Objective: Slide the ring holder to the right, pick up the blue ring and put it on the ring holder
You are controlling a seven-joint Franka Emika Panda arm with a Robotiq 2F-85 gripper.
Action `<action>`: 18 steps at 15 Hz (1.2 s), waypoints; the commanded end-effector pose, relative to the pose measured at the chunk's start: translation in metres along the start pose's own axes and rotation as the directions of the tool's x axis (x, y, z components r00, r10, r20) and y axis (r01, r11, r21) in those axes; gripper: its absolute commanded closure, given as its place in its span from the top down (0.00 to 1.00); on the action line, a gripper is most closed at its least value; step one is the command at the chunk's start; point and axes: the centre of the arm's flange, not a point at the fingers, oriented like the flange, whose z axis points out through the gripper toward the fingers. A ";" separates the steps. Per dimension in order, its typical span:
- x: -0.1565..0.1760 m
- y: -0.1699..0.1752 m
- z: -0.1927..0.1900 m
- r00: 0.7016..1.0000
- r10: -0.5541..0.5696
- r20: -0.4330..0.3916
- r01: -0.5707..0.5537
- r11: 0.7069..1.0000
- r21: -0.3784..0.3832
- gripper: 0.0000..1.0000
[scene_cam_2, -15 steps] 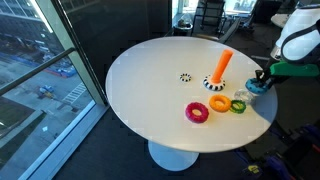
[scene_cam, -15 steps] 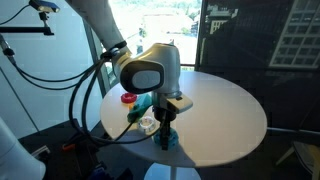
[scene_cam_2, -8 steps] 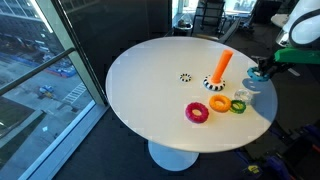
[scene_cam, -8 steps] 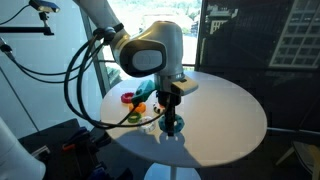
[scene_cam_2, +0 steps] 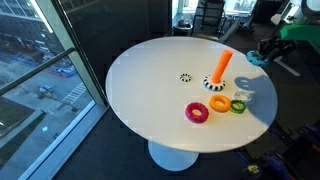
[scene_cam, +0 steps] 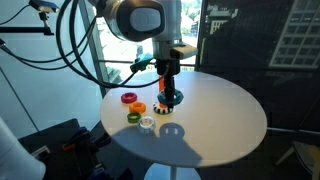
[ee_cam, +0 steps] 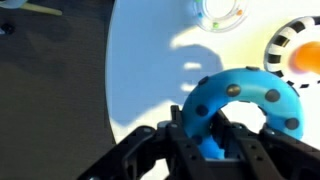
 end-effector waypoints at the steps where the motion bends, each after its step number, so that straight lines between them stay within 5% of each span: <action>1: -0.004 -0.017 -0.042 1.000 -0.007 0.003 0.007 0.999 0.043 0.10; 18: -0.032 -0.107 -0.106 0.996 -0.079 -0.038 0.083 0.989 0.124 0.10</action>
